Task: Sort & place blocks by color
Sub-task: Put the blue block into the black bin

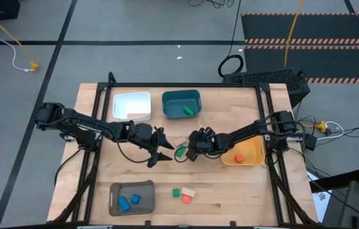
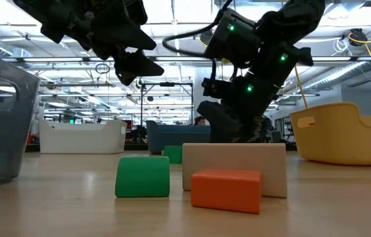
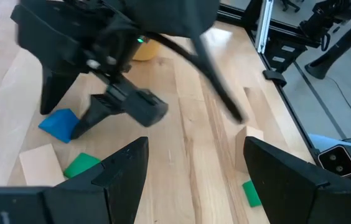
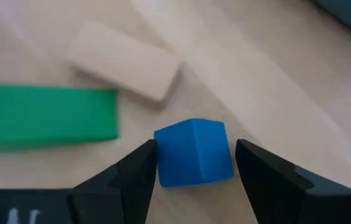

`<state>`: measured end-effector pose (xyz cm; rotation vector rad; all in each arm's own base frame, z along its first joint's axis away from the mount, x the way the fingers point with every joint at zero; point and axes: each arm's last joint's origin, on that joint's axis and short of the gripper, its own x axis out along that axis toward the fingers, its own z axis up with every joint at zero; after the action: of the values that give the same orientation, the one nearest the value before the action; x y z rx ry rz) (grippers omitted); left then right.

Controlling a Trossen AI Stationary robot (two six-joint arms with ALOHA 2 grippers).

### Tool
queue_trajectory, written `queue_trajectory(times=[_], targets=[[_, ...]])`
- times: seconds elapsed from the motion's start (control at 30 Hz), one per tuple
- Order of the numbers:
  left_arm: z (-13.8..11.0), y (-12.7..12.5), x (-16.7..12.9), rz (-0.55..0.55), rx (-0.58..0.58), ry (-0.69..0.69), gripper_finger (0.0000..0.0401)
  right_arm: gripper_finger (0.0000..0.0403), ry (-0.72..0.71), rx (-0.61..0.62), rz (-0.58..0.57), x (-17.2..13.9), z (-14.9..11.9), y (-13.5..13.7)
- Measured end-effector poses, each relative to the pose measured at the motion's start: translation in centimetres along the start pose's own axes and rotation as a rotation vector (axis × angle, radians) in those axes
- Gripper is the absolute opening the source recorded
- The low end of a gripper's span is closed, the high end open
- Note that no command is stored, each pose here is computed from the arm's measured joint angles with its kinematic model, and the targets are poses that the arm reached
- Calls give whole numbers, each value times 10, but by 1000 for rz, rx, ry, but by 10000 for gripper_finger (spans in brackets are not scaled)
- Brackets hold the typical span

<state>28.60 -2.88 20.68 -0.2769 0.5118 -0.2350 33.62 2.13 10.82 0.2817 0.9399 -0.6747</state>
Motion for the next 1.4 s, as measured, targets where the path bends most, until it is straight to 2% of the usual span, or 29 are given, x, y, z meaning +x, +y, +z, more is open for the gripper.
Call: queue_trajectory(times=[0.27, 0.47, 0.57, 0.8, 1.0, 1.1, 1.2, 1.4], targets=[[0, 1, 0, 51, -31, -14, 264, 210, 11, 104, -52, 6, 5, -12], [1, 1, 0, 55, -62, -22, 264, 210, 9, 301, -138, 13, 11, -29], [1, 2, 0, 62, -74, -25, 264, 210, 2, 338, -136, 13, 15, -33], [1, 2, 0, 62, -100, -27, 264, 210, -24, 221, -87, -20, 36, -48], [1, 2, 0, 76, -114, -35, 264, 210, -21, -77, 9, -45, 41, -47], [2, 3, 0, 90, -130, -40, 264, 210, -35, -100, 28, -50, 41, -45], [1, 2, 0, 90, -144, -40, 264, 210, -10, -117, 23, -47, 29, -46], [2, 2, 0, 91, -147, -44, 264, 210, -16, -26, 36, -27, -4, -55]])
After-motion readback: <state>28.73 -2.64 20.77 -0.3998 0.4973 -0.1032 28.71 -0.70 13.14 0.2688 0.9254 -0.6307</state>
